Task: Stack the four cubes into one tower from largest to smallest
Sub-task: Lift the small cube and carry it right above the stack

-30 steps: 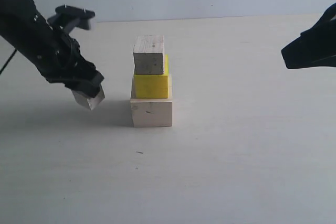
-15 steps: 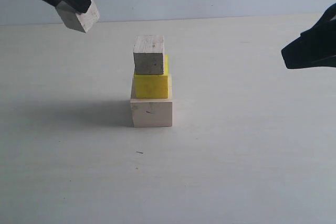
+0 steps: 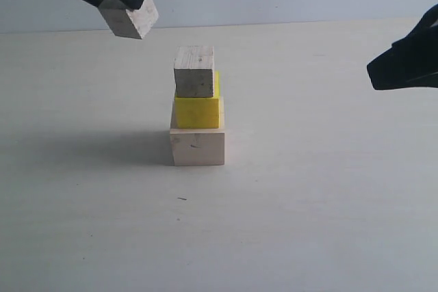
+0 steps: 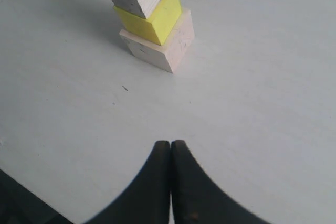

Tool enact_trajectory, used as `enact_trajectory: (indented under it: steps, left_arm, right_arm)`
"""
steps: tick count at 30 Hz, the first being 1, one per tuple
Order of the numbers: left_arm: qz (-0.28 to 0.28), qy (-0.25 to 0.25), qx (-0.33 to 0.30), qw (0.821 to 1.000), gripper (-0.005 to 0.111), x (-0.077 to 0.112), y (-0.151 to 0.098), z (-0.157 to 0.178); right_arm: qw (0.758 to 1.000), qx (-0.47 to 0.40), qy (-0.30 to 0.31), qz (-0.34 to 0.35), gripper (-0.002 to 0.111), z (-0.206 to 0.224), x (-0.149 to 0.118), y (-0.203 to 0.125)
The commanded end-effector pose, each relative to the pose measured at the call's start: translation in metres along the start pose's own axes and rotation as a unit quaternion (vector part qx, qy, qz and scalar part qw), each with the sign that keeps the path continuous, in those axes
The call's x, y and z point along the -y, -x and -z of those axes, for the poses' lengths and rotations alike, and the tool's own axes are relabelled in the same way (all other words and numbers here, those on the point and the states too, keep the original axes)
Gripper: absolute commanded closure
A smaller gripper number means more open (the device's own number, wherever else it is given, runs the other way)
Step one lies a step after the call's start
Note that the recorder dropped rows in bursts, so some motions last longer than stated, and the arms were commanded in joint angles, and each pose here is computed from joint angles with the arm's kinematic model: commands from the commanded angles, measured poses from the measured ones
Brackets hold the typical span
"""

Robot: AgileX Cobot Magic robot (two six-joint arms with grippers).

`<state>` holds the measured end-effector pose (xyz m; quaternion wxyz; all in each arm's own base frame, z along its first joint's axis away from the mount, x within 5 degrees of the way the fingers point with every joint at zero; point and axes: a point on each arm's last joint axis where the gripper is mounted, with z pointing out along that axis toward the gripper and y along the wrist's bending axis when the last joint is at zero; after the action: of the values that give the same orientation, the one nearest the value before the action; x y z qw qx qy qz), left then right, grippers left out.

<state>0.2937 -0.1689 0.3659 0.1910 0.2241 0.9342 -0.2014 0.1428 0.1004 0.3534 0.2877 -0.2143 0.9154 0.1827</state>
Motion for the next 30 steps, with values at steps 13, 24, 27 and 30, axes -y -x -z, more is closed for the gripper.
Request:
enact_trajectory:
  steps: [13, 24, 27, 30]
  left_arm:
    - [0.086, 0.073, 0.009, 0.994, 0.107, 0.043, 0.009, -0.004]
    - [0.136, 0.098, 0.025, 0.986, 0.107, 0.069, 0.037, -0.042]
    - [0.141, 0.096, 0.022, 0.985, 0.107, 0.071, 0.038, -0.047]
    - [0.142, 0.100, 0.006, 0.985, 0.107, 0.072, 0.037, -0.062]
  right_arm:
    - [1.000, 0.007, -0.003, 0.008, 0.108, 0.002, 0.000, 0.000]
    - [0.998, 0.033, -0.052, 0.027, 0.108, 0.002, 0.009, 0.005]
    - [0.997, 0.046, -0.051, 0.017, 0.108, 0.003, 0.009, 0.007]
    - [0.997, 0.047, -0.054, 0.019, 0.108, 0.002, 0.010, 0.007]
